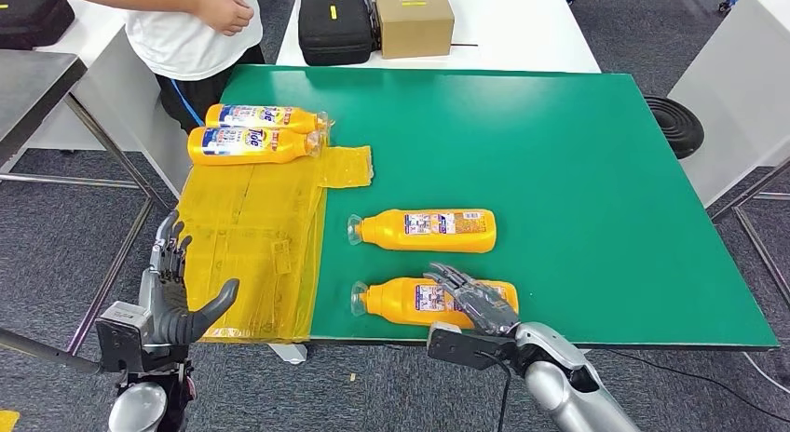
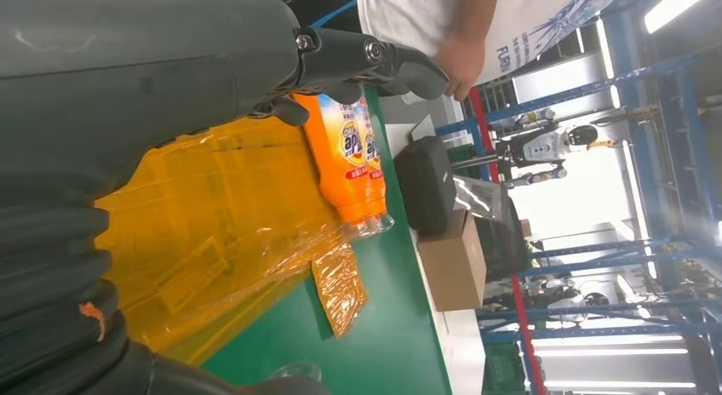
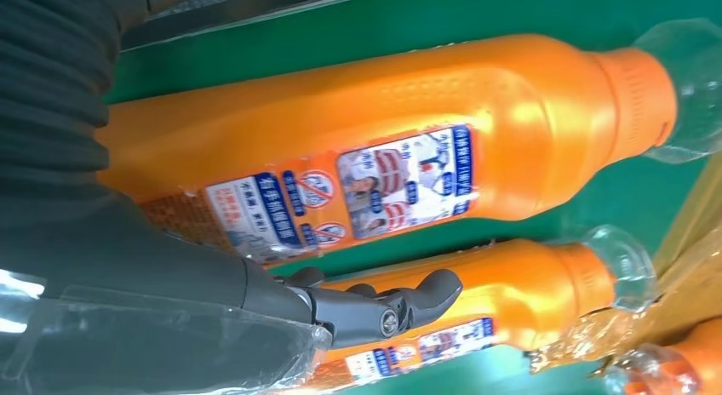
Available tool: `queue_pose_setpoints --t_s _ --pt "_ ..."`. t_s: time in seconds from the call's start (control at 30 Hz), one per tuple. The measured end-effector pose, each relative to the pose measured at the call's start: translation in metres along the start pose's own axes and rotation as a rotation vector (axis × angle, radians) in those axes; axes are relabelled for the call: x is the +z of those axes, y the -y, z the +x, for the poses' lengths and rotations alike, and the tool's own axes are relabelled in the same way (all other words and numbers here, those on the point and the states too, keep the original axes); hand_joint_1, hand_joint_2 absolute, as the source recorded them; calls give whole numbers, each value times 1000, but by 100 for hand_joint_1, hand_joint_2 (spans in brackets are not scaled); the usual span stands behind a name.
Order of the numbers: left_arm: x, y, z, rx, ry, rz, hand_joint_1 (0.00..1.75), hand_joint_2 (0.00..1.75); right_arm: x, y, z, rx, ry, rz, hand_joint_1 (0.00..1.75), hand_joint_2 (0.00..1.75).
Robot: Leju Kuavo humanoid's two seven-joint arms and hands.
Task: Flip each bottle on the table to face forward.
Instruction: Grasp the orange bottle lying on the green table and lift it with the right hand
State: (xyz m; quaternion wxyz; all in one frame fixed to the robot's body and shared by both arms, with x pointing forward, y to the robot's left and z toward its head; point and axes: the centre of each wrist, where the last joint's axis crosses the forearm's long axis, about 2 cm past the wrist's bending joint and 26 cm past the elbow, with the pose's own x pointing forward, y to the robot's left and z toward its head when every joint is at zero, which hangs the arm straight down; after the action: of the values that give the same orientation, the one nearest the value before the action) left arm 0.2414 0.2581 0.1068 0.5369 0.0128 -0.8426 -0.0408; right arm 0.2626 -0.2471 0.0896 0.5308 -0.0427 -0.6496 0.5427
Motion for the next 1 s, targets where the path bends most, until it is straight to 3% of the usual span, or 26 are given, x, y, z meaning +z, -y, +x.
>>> queue_pose_setpoints --t_s 0.47,1.0 --pt "0 1 0 9 -3 -4 0 175 4 18 -9 18 -54 -64 0 175" --pt "2 1 0 10 -8 -4 0 175 5 22 -12 9 -68 -67 0 175"
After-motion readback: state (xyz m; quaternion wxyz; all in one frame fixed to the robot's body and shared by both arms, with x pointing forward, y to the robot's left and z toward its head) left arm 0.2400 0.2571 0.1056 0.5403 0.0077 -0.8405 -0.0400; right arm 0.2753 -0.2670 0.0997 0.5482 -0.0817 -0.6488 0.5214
